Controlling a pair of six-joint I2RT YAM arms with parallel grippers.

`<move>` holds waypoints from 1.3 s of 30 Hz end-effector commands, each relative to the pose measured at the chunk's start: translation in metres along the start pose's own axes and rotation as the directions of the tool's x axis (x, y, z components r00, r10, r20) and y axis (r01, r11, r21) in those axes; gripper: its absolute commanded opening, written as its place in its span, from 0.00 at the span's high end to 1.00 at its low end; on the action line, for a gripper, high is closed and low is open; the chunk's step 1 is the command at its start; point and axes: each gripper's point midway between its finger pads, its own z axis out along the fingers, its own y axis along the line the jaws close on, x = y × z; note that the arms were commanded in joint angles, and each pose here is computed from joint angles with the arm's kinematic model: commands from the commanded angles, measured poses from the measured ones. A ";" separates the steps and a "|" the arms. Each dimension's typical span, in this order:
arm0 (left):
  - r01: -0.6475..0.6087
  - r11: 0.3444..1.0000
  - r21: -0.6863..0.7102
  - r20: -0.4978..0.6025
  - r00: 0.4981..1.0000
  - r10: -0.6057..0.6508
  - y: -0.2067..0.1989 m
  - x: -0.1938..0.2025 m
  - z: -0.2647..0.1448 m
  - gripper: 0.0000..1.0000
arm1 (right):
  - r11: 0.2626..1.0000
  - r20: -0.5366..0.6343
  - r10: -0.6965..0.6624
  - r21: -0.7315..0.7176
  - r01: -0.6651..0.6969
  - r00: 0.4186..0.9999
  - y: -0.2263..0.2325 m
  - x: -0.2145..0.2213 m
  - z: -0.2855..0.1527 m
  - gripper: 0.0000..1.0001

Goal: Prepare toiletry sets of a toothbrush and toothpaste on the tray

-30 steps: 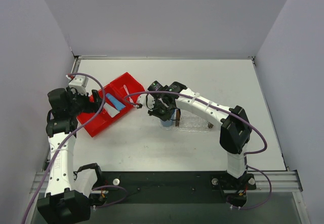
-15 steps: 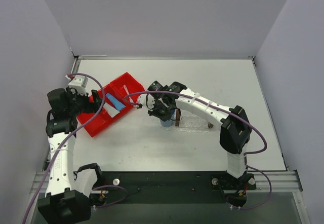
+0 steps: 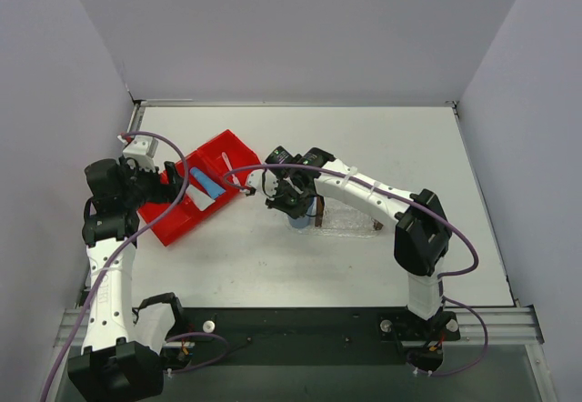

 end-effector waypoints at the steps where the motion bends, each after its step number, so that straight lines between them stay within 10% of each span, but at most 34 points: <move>1: 0.000 1.000 0.017 0.023 1.000 0.000 -0.004 -0.005 -0.004 0.10 | 0.999 -0.023 0.020 -0.025 -0.020 1.000 0.003 0.007 0.005 0.98; 39: 0.001 0.999 0.034 0.022 1.000 -0.002 -0.005 -0.004 -0.004 0.10 | 1.000 -0.006 0.019 0.017 -0.019 1.000 -0.009 0.007 0.002 0.81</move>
